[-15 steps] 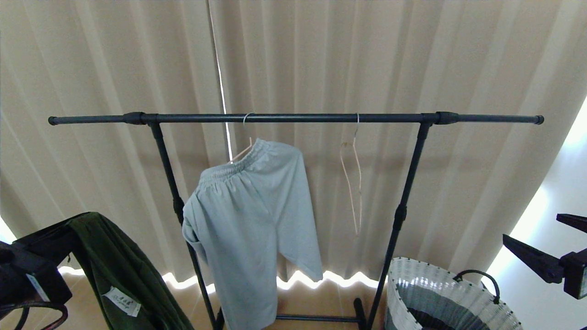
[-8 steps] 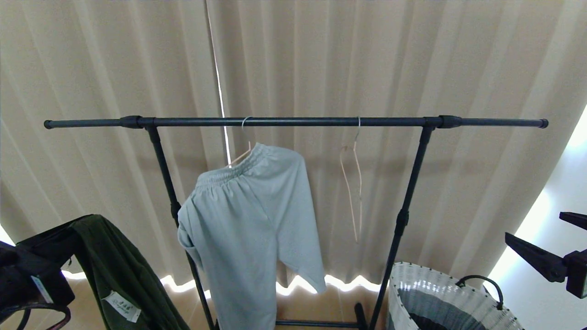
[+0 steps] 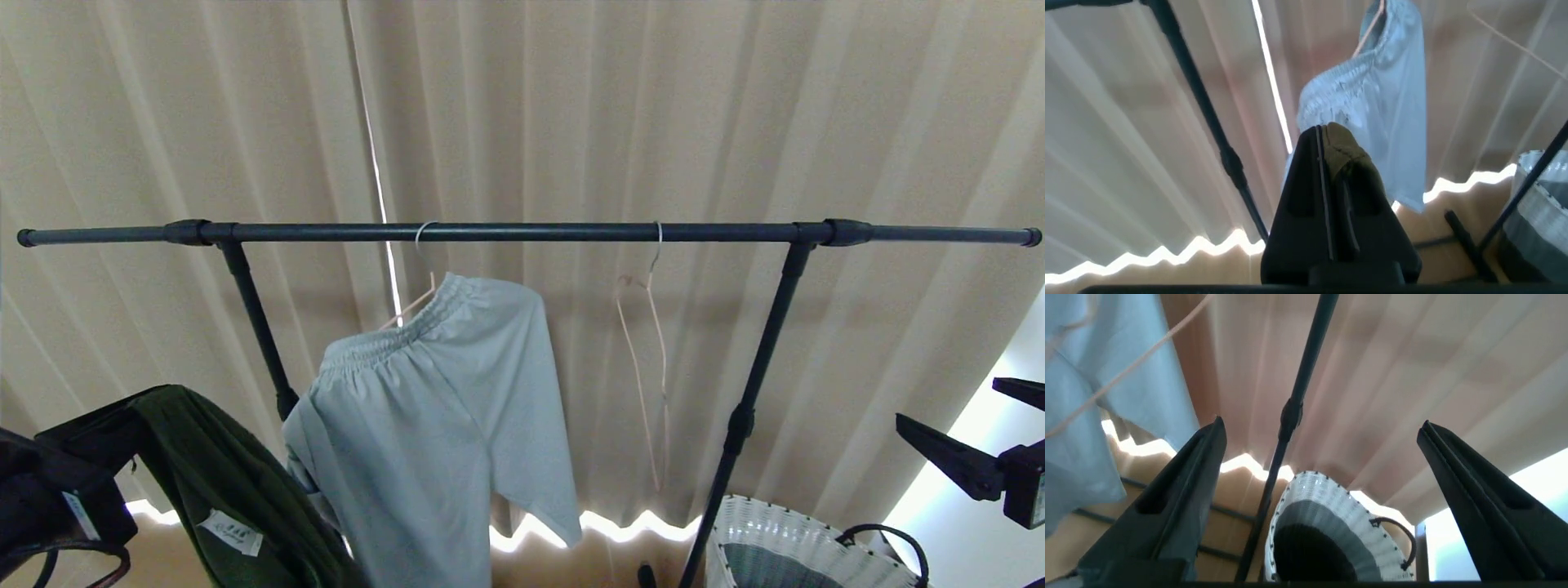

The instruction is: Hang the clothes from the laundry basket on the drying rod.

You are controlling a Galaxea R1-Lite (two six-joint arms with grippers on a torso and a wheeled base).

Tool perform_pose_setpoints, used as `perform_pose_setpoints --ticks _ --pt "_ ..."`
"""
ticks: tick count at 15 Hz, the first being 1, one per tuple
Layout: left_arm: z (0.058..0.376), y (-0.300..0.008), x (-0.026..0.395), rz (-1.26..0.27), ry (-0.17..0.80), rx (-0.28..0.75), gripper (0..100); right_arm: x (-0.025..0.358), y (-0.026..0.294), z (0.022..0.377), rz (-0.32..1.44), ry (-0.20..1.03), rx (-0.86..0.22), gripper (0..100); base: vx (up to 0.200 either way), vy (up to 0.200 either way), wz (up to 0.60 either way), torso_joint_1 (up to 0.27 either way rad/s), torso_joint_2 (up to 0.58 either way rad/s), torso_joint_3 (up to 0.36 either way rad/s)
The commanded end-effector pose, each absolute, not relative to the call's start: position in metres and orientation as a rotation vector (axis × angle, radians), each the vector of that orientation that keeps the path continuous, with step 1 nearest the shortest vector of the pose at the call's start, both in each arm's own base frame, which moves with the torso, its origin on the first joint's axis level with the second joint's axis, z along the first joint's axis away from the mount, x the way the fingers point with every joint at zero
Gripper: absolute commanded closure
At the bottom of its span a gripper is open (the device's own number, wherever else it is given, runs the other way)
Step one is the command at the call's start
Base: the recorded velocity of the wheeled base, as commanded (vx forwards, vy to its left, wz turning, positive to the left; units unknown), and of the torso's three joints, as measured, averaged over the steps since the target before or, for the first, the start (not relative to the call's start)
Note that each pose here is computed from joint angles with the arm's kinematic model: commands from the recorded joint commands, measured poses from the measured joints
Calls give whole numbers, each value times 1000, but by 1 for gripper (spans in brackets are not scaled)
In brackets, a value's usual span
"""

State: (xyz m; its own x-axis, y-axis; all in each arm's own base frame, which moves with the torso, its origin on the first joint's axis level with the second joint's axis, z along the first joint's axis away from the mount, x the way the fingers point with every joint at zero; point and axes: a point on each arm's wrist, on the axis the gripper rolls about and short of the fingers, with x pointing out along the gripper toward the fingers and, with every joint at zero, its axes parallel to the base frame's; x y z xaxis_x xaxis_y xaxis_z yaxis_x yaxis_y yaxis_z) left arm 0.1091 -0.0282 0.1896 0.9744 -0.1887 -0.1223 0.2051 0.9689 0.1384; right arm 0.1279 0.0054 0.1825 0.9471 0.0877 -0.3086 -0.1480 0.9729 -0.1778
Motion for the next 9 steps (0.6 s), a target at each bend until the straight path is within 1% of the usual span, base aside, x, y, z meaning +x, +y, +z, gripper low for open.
perform_pose_setpoints --ticks 1,7,9 --pt "190 -28 109 -199 107 151 100 128 5 183 122 303 -201 0 0 0 0 0 0 0" --pt "190 -28 109 -199 104 150 100 128 5 183 122 301 -201 0 0 0 0 0 0 0" --pt "190 -28 108 -200 106 160 100 128 5 183 122 301 -201 0 0 200 0 5 7 2"
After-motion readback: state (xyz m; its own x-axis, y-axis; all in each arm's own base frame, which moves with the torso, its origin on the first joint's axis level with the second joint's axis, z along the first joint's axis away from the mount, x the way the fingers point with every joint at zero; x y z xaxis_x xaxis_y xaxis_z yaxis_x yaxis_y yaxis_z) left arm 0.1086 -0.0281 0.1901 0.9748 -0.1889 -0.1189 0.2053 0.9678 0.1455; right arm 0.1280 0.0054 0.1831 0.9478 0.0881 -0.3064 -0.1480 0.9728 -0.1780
